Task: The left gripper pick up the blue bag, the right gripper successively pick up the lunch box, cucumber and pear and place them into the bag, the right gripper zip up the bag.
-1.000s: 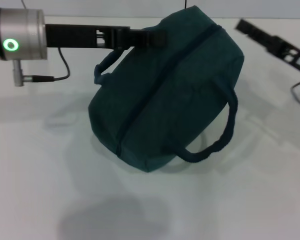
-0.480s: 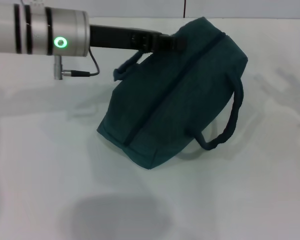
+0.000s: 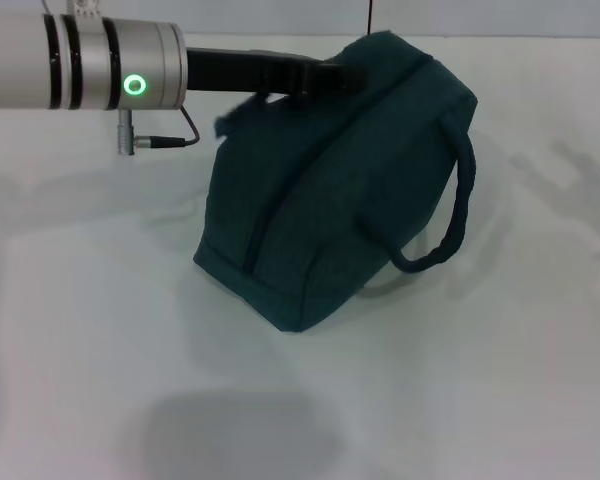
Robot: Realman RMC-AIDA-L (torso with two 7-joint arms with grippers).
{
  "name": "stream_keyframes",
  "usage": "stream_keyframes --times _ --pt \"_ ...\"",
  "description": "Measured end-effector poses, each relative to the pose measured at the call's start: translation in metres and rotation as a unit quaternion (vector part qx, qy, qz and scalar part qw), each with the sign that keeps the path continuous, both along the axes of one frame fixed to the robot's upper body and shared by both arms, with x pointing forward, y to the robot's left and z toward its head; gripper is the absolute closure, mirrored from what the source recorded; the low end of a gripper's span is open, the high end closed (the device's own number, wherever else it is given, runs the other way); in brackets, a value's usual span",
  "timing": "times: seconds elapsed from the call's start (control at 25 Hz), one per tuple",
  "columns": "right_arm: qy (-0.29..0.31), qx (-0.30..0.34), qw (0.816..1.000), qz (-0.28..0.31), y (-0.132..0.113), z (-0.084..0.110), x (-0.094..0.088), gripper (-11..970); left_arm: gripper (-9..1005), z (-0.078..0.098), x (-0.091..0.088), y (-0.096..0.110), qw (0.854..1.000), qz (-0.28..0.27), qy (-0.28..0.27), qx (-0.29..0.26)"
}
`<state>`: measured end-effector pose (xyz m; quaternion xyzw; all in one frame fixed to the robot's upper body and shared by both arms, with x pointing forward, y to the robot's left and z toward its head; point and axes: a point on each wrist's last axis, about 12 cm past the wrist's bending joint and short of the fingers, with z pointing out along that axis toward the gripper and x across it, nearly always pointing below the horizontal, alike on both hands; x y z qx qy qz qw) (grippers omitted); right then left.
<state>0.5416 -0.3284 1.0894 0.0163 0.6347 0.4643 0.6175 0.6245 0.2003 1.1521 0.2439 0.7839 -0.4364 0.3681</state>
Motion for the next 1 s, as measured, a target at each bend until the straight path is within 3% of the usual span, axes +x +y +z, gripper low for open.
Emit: stream_keyframes --times 0.32,0.52,0.72,0.88,1.0 --pt "-0.005 -0.009 1.0 0.016 0.003 0.003 0.001 151 588 0.01 -0.003 -0.003 0.999 -0.014 -0.009 -0.052" --pt "-0.023 -0.023 0.999 0.041 0.007 0.007 0.001 151 482 0.035 -0.005 0.004 0.991 -0.035 -0.034 -0.128" --pt "-0.06 -0.049 0.994 0.083 0.016 0.016 0.002 151 247 0.056 -0.005 0.019 0.981 -0.043 -0.069 -0.174" --pt "-0.079 -0.065 0.989 0.105 0.022 0.021 0.003 151 180 0.056 -0.007 0.03 0.981 -0.037 -0.067 -0.18" --pt "-0.116 -0.077 0.981 0.137 0.03 0.026 -0.001 151 162 0.054 -0.019 0.043 0.975 -0.05 -0.074 -0.202"
